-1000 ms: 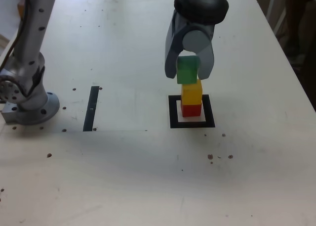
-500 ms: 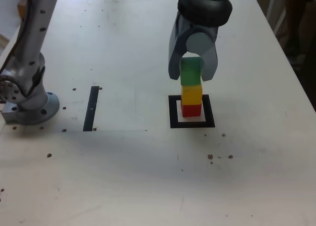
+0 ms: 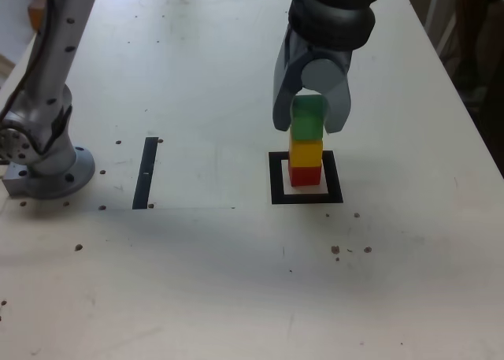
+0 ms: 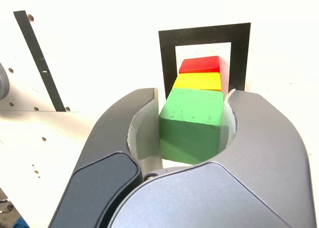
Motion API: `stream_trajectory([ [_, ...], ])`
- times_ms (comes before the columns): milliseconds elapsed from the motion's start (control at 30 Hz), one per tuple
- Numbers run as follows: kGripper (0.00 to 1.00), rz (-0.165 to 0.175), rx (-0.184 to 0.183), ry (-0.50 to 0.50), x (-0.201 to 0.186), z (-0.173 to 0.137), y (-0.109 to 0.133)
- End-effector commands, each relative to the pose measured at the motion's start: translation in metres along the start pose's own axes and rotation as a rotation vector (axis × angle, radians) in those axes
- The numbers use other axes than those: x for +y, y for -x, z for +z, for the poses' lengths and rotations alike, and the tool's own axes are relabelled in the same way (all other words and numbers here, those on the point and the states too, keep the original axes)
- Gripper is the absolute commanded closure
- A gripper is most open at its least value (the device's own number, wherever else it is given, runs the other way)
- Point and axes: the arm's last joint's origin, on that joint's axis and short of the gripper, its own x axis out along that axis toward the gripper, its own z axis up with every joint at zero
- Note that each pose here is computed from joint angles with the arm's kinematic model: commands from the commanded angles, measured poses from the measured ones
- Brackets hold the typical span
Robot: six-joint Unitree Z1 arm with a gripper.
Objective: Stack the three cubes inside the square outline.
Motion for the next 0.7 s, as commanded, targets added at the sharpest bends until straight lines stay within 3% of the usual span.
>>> stream_trajectory([
  [0,0.53,-0.005,0.017,-0.001,-0.001,0.001,-0.002],
  [300,0.15,-0.01,0.036,-0.002,-0.002,0.001,-0.006],
  [433,0.03,-0.001,0.032,0.002,-0.001,-0.004,-0.003],
  [667,0.01,0.012,-0.004,0.009,0.002,-0.021,0.011],
])
